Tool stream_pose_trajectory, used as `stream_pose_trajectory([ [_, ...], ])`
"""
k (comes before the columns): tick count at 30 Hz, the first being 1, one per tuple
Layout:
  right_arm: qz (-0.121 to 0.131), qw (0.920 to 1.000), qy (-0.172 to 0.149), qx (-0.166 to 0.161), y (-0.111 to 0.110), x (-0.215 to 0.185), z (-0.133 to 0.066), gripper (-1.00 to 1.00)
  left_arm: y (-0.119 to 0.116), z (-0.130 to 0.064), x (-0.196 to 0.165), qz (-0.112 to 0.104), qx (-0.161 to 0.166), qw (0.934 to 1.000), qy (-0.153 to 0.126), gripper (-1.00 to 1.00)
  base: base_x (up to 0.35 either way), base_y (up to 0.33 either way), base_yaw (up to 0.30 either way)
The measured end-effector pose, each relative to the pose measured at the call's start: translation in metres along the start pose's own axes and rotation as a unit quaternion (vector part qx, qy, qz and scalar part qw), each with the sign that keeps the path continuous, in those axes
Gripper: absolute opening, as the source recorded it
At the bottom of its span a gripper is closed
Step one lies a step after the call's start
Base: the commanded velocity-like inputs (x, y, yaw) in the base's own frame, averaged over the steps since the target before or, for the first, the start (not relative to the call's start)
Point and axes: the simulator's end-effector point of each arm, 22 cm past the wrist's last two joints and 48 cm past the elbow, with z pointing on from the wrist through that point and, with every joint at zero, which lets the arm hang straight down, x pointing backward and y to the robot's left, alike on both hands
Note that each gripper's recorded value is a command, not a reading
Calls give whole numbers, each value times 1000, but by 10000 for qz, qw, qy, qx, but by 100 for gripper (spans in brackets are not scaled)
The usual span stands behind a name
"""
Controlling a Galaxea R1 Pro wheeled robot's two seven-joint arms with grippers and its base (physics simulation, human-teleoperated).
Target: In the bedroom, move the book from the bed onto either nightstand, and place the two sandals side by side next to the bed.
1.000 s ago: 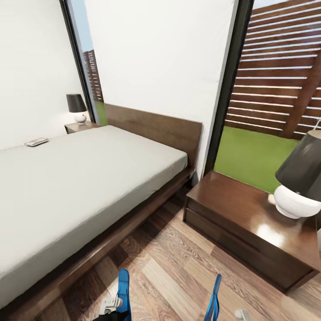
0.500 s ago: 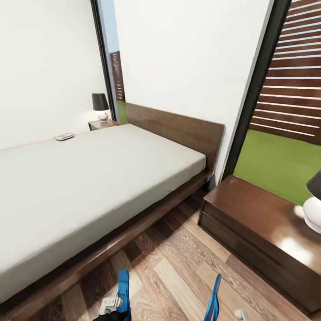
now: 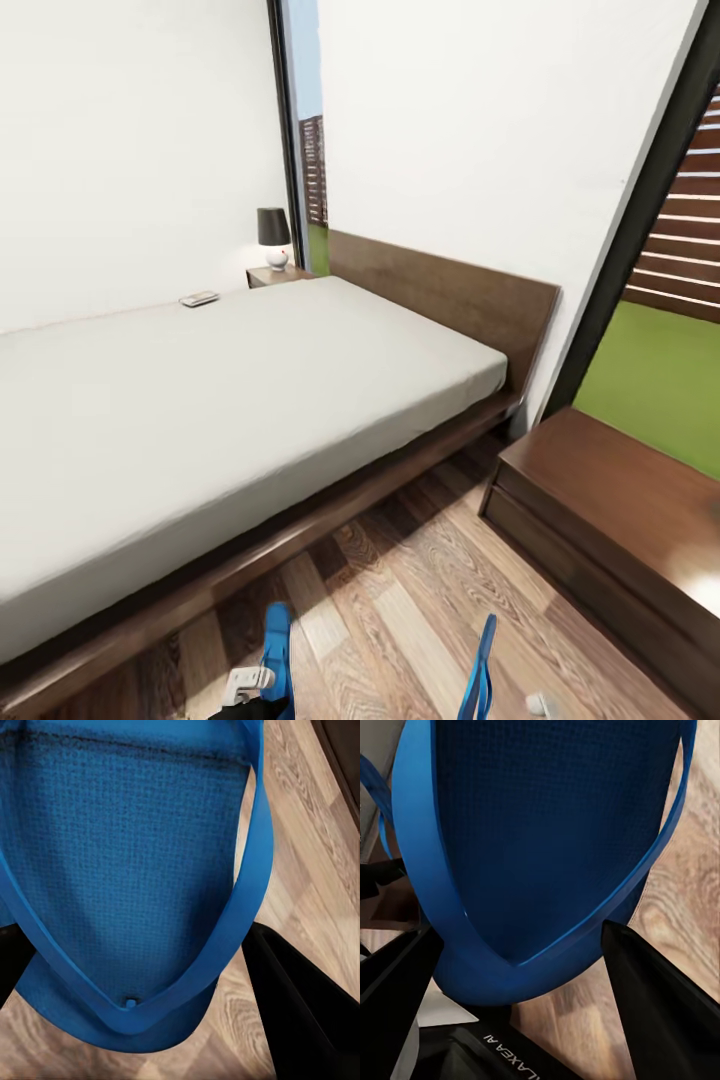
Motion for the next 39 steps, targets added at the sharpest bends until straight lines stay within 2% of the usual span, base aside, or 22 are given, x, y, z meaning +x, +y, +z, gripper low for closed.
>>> stream_pose_trajectory([
  [39, 4, 10000, 0, -12, 1, 0, 1, -100, 0, 0, 0, 4, 1, 10000, 3, -100, 0, 0, 273],
])
